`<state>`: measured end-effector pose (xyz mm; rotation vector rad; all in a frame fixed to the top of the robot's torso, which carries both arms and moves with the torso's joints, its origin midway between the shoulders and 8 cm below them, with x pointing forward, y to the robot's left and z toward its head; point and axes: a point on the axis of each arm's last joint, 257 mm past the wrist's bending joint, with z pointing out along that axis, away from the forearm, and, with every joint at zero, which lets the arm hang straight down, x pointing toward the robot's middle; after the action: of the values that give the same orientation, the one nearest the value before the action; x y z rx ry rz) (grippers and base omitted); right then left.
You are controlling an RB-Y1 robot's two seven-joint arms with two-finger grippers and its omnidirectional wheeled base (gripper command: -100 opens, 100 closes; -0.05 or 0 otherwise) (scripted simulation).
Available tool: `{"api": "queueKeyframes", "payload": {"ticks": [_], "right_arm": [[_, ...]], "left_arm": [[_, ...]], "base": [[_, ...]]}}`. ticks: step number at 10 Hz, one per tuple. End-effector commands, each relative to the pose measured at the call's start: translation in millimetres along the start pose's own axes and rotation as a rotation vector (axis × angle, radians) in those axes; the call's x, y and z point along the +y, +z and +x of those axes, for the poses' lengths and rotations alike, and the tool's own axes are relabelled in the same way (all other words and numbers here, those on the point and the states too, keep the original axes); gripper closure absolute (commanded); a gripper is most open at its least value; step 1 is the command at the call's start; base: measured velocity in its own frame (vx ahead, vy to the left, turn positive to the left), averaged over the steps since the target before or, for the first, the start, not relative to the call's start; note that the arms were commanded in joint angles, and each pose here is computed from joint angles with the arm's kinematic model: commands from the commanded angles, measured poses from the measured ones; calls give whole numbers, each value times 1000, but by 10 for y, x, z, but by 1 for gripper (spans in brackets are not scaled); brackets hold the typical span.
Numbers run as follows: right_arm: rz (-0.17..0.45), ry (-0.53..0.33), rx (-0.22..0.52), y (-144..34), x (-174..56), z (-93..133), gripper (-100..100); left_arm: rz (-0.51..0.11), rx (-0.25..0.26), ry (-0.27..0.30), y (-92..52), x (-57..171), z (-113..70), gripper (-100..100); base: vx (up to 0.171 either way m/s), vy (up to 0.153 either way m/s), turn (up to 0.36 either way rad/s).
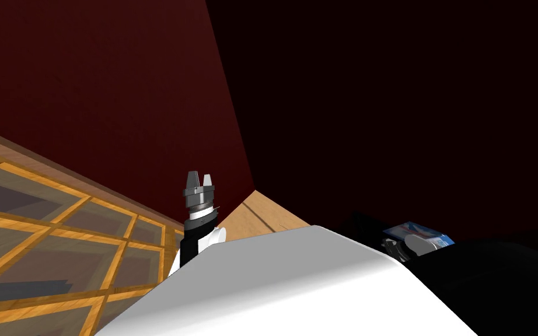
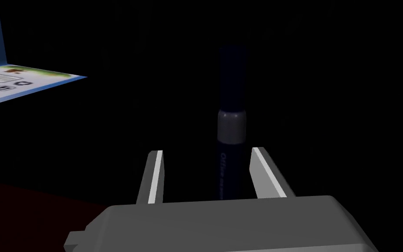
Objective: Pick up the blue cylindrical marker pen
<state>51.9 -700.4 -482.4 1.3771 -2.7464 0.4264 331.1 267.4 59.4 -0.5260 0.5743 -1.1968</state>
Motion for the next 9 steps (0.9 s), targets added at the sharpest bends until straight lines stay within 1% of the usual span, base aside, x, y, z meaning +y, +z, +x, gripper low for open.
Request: {"api": "queueKeyframes", "payload": {"ticks": [1,4,5,6,7,8,9], "right_arm": [[0,0,0,0,0,0,100],[1,0,0,-1,-3,0,100],[1,0,0,-1,-4,0,0],[5,-7,-6,-107,-156,17,100],[5,-8,-7,-125,-183,19,100],[8,-2,-5,-112,-156,17,100],[6,-4,-5,-114,-156,21,0]], "left_arm": [[0,0,0,0,0,0,0],[0,0,0,0,0,0,0],[0,0,0,0,0,0,0],[0,0,0,0,0,0,0],[0,0,0,0,0,0,0],[0,0,0,0,0,0,0],[0,0,0,0,0,0,0]], "base": [[-2,1,-14],[1,-1,4],[0,0,0],[-35,50,-80],[-56,78,-66],[-24,35,-11],[-4,7,-3]]}}
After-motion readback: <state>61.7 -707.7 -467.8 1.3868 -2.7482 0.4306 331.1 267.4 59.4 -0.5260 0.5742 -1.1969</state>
